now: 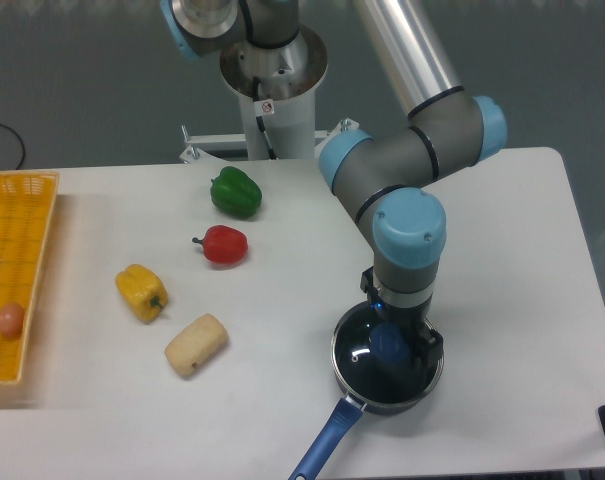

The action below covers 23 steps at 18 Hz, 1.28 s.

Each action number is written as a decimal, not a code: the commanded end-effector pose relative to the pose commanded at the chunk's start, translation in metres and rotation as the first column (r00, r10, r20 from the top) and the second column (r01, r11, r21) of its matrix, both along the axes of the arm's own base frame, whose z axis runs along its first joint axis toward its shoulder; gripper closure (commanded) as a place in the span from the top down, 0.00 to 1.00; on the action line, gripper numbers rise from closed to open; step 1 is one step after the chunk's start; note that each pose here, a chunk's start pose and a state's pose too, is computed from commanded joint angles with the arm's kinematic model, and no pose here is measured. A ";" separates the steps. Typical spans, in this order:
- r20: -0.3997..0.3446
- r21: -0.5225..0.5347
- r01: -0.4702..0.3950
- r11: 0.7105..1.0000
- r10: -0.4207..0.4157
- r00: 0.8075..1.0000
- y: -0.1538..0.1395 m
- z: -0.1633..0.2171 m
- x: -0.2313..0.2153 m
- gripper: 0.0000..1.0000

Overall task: Open the lid
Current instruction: 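Lower the gripper onto the blue knob of the glass lid, then close the gripper around the blue lid knob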

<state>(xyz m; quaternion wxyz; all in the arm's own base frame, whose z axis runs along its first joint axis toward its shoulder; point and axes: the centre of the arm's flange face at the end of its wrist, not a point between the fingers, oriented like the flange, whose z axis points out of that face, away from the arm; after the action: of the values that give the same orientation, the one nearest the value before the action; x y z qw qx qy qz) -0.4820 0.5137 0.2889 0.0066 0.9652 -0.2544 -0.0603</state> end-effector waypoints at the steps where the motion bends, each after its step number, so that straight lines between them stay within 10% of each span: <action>1: -0.004 -0.003 0.003 1.000 -0.003 1.000 0.001 -0.001 0.001 1.00; 23: 0.011 -0.020 0.021 1.000 -0.020 1.000 0.005 -0.012 0.009 0.89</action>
<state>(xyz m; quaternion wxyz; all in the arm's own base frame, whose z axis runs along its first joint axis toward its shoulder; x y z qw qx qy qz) -0.4728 0.5190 0.2773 0.0144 0.9627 -0.2649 -0.0528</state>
